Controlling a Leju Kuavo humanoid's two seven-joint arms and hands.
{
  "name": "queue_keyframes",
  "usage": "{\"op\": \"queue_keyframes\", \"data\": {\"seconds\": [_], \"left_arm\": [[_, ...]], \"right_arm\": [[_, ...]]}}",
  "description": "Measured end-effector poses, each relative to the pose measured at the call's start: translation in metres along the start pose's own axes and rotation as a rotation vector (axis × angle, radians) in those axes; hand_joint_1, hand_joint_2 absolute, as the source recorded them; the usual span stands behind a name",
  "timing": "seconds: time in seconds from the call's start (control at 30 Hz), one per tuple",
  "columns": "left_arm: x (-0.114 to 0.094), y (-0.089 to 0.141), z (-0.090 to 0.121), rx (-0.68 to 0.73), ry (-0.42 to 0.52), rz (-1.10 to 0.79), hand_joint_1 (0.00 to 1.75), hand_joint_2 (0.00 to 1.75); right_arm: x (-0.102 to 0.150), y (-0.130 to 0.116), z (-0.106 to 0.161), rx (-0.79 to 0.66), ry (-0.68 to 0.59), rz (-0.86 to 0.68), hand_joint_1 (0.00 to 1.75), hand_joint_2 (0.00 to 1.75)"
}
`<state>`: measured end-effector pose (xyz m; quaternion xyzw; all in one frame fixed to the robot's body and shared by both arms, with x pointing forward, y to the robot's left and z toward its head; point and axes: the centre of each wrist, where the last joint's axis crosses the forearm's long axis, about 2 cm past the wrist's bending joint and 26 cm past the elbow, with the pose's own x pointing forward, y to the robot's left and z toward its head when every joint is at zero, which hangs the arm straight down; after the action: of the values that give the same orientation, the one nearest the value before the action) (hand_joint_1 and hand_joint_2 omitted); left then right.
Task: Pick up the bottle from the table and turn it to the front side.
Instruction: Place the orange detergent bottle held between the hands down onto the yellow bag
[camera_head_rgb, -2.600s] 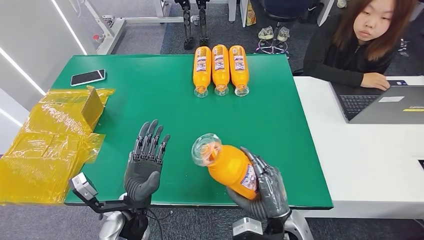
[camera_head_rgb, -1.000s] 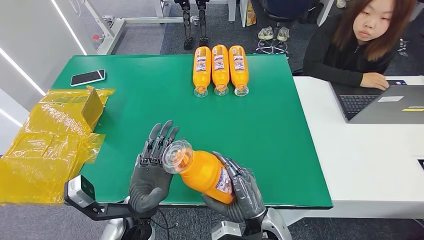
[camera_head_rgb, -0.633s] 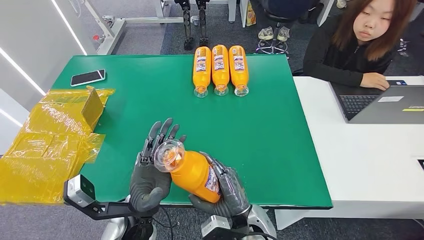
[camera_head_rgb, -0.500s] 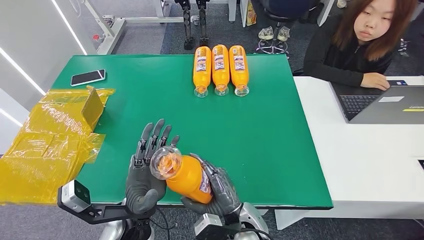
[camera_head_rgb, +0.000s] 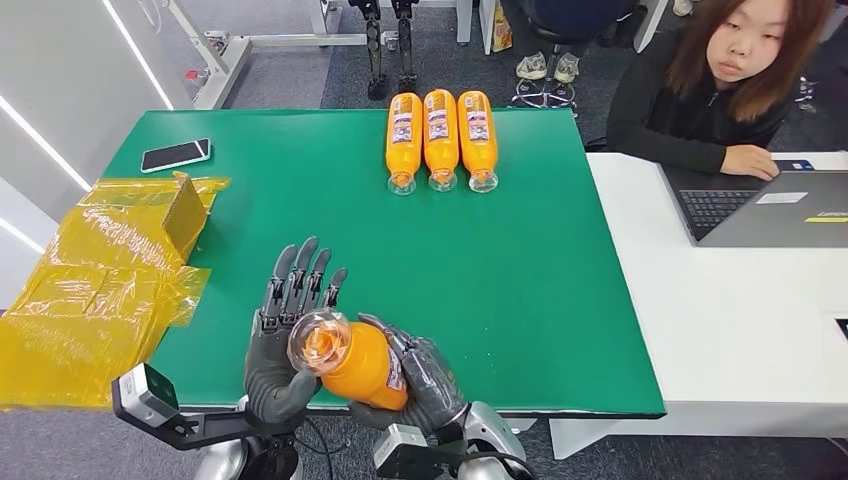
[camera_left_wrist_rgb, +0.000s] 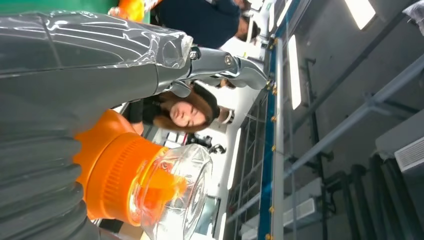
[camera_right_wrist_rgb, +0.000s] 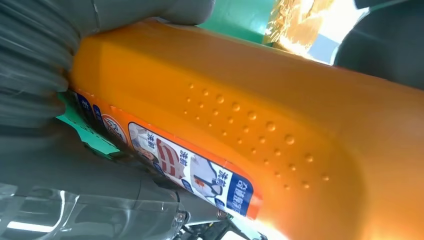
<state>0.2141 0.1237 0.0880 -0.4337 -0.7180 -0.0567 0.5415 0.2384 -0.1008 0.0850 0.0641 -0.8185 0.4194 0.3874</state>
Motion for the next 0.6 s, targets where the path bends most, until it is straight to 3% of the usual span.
{"op": "queue_keyframes", "data": {"seconds": [0.43,0.6], "left_arm": [[-0.003,0.006,0.006,0.042,0.030,-0.100,0.00,1.75],[-0.004,0.010,0.010,0.076,0.043,-0.127,0.00,1.75]], "right_arm": [[0.003,-0.003,0.003,0.012,-0.002,0.014,1.75,1.75],[0.007,-0.010,0.005,0.016,0.006,0.087,1.75,1.75]]}}
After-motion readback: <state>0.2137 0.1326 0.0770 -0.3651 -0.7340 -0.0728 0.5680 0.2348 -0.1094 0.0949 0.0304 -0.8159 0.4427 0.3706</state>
